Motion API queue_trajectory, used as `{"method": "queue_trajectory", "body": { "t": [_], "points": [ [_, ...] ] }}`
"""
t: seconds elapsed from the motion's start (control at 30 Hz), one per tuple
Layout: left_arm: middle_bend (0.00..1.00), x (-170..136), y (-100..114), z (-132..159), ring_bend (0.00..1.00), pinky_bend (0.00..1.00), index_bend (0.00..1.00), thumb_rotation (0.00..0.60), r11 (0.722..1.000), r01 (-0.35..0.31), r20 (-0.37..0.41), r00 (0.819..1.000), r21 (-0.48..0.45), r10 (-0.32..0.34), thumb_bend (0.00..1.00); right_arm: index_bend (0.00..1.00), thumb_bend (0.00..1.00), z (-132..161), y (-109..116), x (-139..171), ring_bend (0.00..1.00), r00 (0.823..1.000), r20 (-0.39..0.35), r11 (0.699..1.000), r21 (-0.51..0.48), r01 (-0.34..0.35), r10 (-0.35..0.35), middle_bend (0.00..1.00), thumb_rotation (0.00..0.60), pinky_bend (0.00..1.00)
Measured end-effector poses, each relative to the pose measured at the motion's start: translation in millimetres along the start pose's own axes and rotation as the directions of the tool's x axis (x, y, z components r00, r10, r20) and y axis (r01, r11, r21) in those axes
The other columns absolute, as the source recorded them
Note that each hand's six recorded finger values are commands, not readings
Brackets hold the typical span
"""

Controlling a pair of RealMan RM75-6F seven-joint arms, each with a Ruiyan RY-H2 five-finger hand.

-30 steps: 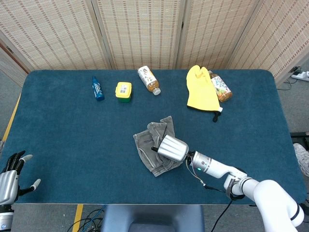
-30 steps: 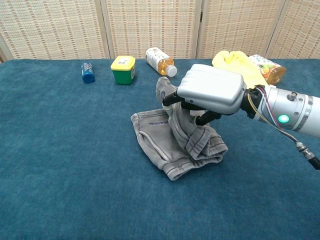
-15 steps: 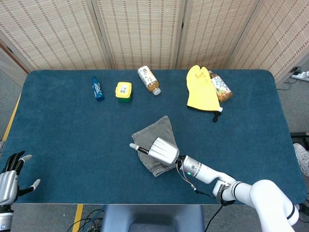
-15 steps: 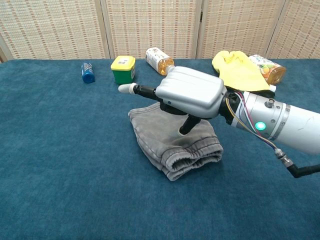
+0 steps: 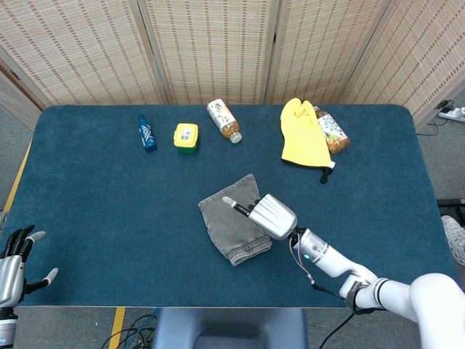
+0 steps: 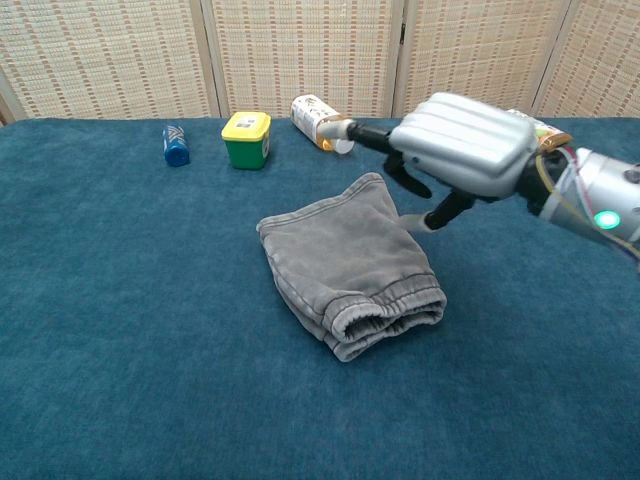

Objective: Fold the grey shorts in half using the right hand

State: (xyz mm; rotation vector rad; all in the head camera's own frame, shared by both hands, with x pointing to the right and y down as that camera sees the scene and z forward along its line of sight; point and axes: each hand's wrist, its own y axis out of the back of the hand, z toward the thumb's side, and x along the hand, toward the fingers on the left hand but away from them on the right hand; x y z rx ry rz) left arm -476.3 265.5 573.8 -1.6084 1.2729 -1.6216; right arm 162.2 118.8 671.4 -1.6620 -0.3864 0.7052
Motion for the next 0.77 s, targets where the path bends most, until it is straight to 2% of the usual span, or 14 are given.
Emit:
{"method": "queue_trajectory", "body": {
  "t": [0.07,0.17,0.23,0.27,0.37,0.5,0.6,0.67,0.77],
  "points": [
    [0.12,1.5,-0.6,2.1,0.08,0.28,0.23,0.6,1.0,0.001,0.007,1.0,0.0,-0.001,0.25,0.0,0.24,-17.2,3.3,19.9,0.66,0.997,0.074,1.0,0.004,-0.028,0.028,0.63,0.6,0.73],
    [0.12,4.9,-1.2,6.8,0.08,0.28,0.23,0.6,1.0,0.001,0.022,1.0,-0.001,-0.001,0.25,0.02,0.24,-37.3,5.1,48.9,0.42,0.98,0.181,0.997,-0.009,-0.078,0.078,0.45,0.6,0.36],
    [0.12,7.5,-0.9,10.2,0.08,0.28,0.23,0.6,1.0,-0.004,0.033,0.999,-0.001,0.004,0.25,0.02,0.25,-51.4,5.1,75.1,0.28,0.955,0.269,0.992,-0.038,-0.121,0.126,0.32,0.6,0.21],
    [0.12,8.5,-0.9,11.4,0.07,0.28,0.23,0.6,1.0,-0.006,0.037,0.999,0.0,0.006,0.25,0.02,0.25,-57.6,4.9,87.5,0.23,0.94,0.308,0.989,-0.053,-0.138,0.147,0.27,0.6,0.18],
    [0.12,11.5,-1.6,16.0,0.08,0.28,0.23,0.6,1.0,-0.004,0.05,0.999,0.003,0.004,0.25,0.02,0.27,-77.4,7.1,129.5,0.16,0.884,0.426,0.981,-0.082,-0.176,0.194,0.18,0.6,0.15],
    [0.12,13.4,-3.3,23.1,0.08,0.28,0.23,0.6,1.0,-0.001,0.066,0.998,-0.001,0.001,0.25,0.02,0.27,-91.5,11.6,179.4,0.14,0.799,0.558,0.974,-0.123,-0.188,0.225,0.16,0.6,0.12],
    [0.12,13.6,-4.7,28.0,0.07,0.28,0.23,0.6,1.0,0.004,0.079,0.997,0.0,-0.004,0.25,0.02,0.27,-97.9,17.2,210.9,0.13,0.747,0.622,0.972,-0.13,-0.196,0.234,0.15,0.6,0.12],
    [0.12,13.5,-5.1,30.7,0.08,0.28,0.23,0.6,1.0,0.005,0.084,0.996,-0.002,-0.004,0.25,0.02,0.27,-100.9,22.3,226.6,0.12,0.726,0.648,0.972,-0.129,-0.196,0.232,0.15,0.6,0.12],
    [0.12,12.4,-5.4,34.6,0.08,0.28,0.23,0.6,1.0,0.005,0.092,0.996,-0.006,-0.005,0.25,0.02,0.27,-102.3,28.6,242.1,0.12,0.711,0.666,0.973,-0.136,-0.185,0.227,0.15,0.6,0.12]
  ]
}}
